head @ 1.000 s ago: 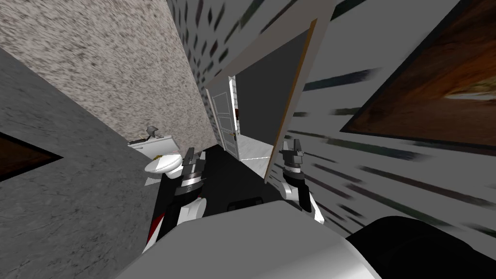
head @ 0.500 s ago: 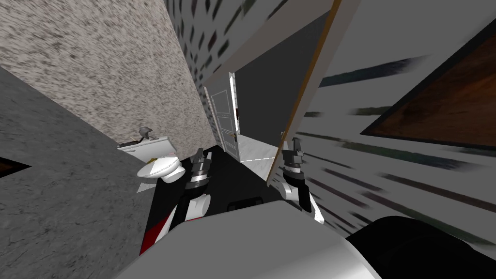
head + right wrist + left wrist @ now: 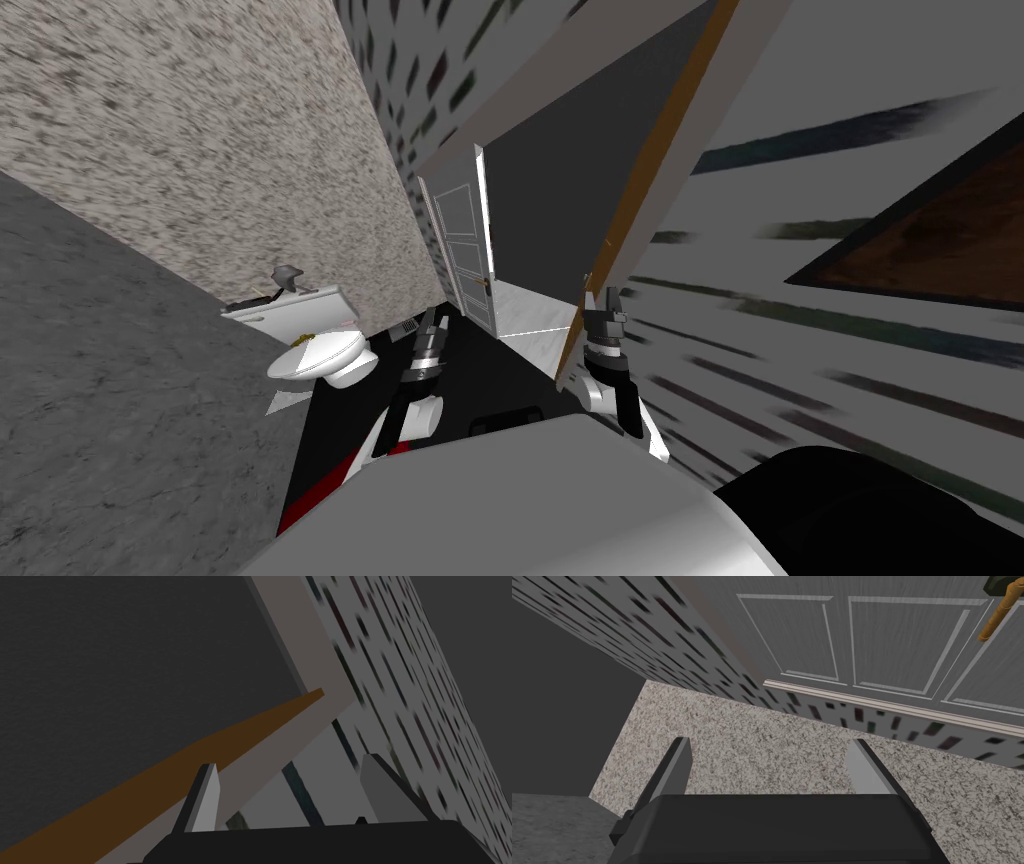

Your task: Push the door open

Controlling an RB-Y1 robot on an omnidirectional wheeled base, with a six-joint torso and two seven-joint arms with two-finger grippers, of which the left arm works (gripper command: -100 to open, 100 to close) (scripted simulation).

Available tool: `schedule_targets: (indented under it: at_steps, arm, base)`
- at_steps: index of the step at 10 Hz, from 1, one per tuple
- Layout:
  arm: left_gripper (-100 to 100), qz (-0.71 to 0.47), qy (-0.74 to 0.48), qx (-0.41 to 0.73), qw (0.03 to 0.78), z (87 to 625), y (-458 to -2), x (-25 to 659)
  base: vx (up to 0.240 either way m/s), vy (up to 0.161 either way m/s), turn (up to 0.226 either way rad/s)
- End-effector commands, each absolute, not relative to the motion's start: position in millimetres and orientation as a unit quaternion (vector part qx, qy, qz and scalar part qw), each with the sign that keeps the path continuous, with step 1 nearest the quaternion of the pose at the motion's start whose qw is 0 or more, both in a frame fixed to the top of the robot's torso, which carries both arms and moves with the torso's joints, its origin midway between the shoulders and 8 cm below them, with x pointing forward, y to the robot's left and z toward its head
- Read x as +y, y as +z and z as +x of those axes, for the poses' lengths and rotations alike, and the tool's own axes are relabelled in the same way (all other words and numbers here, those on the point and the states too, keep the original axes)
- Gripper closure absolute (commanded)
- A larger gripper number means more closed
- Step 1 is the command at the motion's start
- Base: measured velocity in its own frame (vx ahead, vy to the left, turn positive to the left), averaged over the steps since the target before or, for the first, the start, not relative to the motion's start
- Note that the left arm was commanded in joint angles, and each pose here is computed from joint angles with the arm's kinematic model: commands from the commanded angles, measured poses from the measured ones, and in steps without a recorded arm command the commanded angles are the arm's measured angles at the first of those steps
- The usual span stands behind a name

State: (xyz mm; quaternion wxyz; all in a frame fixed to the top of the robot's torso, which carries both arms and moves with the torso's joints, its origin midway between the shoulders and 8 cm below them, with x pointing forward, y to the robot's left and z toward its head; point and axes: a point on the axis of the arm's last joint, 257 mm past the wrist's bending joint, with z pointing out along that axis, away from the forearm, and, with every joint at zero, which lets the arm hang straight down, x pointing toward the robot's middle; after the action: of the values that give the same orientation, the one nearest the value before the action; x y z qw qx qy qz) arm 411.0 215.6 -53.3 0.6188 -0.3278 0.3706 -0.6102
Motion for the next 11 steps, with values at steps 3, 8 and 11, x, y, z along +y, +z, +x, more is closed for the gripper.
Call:
schedule_targets:
  at_steps: [3,8,11]
  arm:
    - [-100,-0.331,-0.617,0.387,0.600,425.9,-70.8,199.5]
    - [-100,-0.335,-0.626,0.416,0.569,448.4,-101.5,173.8]
    - [-100,-0.338,-0.630,0.436,0.547,462.5,-122.5,155.0]
  base:
    - [0.102,0.083,-0.023]
    - [0.105,0.095,-0.036]
    - [0.111,0.092,-0.034]
